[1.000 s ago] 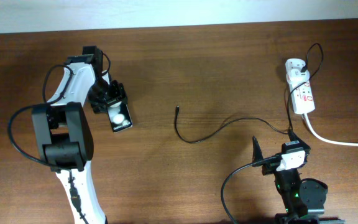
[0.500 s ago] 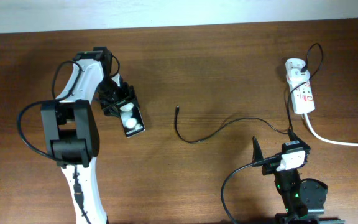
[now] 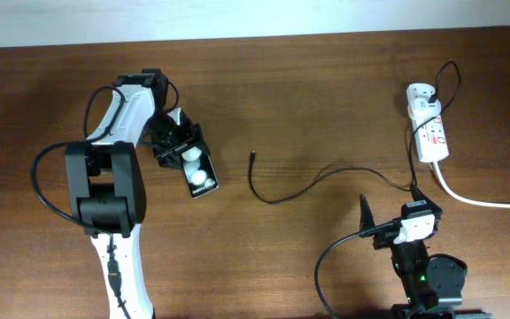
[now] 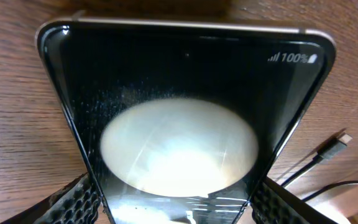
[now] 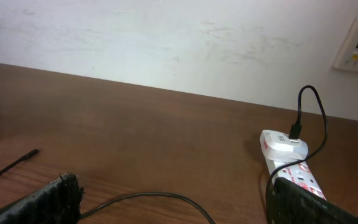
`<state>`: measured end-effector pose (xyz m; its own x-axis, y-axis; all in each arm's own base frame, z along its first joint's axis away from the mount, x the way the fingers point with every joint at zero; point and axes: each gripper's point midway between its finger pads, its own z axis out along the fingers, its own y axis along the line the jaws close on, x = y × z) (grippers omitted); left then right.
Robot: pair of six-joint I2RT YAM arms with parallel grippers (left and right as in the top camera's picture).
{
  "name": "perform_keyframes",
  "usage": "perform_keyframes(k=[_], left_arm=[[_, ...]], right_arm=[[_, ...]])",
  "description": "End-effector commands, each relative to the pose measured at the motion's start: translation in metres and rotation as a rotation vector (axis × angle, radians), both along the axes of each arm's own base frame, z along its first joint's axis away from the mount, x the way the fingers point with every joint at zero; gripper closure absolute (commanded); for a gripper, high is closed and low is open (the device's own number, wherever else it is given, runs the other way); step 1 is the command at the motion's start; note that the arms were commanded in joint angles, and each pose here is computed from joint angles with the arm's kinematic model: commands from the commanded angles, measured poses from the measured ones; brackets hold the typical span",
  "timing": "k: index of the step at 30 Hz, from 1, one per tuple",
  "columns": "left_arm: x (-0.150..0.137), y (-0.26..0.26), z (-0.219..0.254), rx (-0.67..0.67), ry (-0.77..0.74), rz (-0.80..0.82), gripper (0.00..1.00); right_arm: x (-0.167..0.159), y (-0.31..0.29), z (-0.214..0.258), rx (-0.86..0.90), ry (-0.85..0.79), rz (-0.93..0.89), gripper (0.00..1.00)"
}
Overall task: Plug charger to phone and switch on socket
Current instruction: 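Lift the phone with the left gripper and carry it toward center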
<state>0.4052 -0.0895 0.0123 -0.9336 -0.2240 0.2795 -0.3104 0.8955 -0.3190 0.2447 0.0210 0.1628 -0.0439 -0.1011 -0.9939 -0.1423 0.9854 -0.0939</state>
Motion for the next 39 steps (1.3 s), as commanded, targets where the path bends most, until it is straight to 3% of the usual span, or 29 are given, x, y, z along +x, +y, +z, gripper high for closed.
perform_keyframes(k=[1, 39], left_arm=[[0.001, -0.010, 0.000, -0.055, 0.002, -0.011, 0.32], [-0.016, -0.034, 0.020, -0.221, 0.100, 0.034, 0.35]], right_arm=[[0.000, 0.001, -0.003, 0.007, 0.003, 0.003, 0.01], [0.000, 0.001, -0.003, 0.007, 0.003, 0.003, 0.01]])
